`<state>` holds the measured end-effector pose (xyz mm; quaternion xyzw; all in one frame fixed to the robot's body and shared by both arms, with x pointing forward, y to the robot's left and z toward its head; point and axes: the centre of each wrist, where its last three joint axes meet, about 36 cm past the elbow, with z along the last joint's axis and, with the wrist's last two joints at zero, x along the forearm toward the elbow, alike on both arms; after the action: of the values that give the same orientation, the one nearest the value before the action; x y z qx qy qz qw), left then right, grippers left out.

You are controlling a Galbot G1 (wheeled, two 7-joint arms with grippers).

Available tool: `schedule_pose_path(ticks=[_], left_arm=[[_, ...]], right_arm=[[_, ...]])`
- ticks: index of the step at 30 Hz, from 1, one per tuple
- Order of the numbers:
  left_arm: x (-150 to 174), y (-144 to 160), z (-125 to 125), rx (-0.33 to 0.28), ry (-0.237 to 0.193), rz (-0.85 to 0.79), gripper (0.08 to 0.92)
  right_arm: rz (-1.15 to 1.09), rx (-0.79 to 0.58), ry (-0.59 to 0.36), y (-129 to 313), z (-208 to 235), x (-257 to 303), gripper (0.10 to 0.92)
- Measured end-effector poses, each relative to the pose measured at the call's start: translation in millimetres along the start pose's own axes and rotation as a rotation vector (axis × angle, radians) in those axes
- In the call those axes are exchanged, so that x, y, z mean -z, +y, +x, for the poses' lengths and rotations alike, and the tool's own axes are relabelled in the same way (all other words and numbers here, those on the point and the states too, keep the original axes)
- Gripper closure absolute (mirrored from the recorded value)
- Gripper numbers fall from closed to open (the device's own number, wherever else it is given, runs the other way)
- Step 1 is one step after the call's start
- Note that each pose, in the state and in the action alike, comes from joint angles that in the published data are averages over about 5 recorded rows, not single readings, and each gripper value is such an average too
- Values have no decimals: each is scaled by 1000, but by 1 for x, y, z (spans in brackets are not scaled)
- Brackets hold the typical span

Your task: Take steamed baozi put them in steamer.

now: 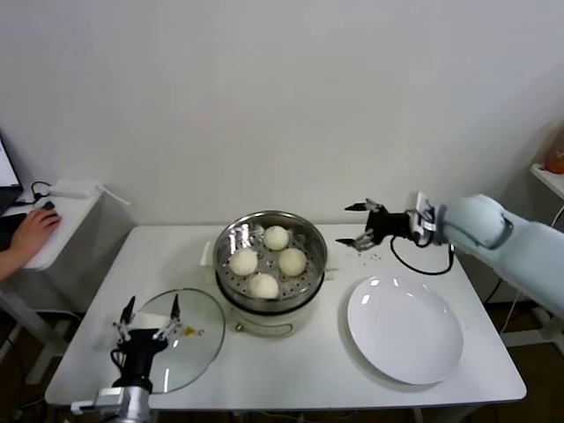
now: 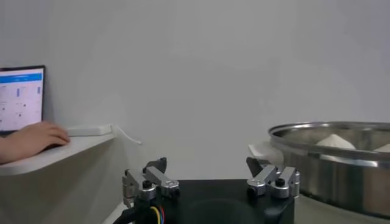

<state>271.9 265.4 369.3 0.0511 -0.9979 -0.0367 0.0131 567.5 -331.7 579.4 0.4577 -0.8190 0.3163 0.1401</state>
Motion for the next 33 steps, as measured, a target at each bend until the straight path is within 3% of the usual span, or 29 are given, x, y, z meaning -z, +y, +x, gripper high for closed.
schedule_pose_path(ticks=[17, 25, 33], left_arm=[[2, -2, 6, 4, -1, -42, 177], [2, 2, 4, 11, 14, -62, 177], [2, 4, 4, 17, 25, -69, 177]], right_arm=[[-262, -424, -348, 125, 2, -77, 200], [-400, -565, -423, 192, 8, -107, 200], [-520, -632, -432, 256, 7, -131, 200]])
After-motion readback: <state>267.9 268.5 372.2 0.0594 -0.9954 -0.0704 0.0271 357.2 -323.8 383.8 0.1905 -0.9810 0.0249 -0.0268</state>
